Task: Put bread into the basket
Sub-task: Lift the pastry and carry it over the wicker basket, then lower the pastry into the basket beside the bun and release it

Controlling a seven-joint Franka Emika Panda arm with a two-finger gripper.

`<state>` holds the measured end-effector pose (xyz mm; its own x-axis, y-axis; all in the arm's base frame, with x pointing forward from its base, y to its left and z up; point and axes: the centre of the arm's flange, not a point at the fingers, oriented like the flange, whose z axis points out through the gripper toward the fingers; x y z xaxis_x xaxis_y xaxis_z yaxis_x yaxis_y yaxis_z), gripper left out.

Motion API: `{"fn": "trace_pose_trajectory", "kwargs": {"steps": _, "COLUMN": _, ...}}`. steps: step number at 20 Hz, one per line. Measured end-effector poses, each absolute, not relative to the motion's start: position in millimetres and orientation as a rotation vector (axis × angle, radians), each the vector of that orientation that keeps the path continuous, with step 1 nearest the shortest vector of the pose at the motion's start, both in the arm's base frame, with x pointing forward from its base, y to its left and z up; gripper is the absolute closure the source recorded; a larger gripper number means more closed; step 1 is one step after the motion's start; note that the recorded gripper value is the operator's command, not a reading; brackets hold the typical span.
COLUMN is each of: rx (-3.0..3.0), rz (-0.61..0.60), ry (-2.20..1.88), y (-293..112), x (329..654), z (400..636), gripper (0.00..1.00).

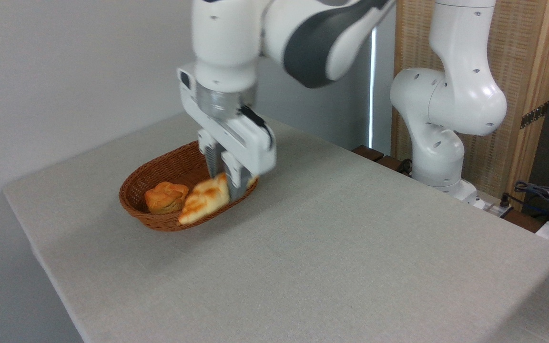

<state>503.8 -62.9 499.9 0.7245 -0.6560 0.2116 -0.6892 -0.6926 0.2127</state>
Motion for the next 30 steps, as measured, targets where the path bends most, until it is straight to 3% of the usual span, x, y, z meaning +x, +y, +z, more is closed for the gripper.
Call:
{"fn": "trace_pose_trajectory", "kwargs": {"steps": 6, "rx": 2.648, "rz": 0.052, "ry": -1.118, "y": -199.3, "x": 468.5, "z": 494.6, "gripper": 0.49}}
{"fn": "trace_pose_trajectory", "kwargs": {"steps": 7, "rx": 2.639, "rz": 0.042, "ry": -1.148, "y": -214.7, "x": 462.0, "z": 493.7, "gripper": 0.33}}
{"fn": "trace_pose_trajectory", "kwargs": {"steps": 8, "rx": 2.630, "rz": 0.033, "ry": -1.175, "y": -227.7, "x": 456.0, "z": 492.7, "gripper": 0.08}}
{"fn": "trace_pose_trajectory", "kwargs": {"steps": 10, "rx": 2.622, "rz": 0.019, "ry": -1.203, "y": -243.9, "x": 448.0, "z": 490.9, "gripper": 0.00}}
{"fn": "trace_pose_trajectory", "kwargs": {"steps": 30, "rx": 2.615, "rz": -0.004, "ry": -1.205, "y": -248.8, "x": 449.3, "z": 481.8, "gripper": 0.00}}
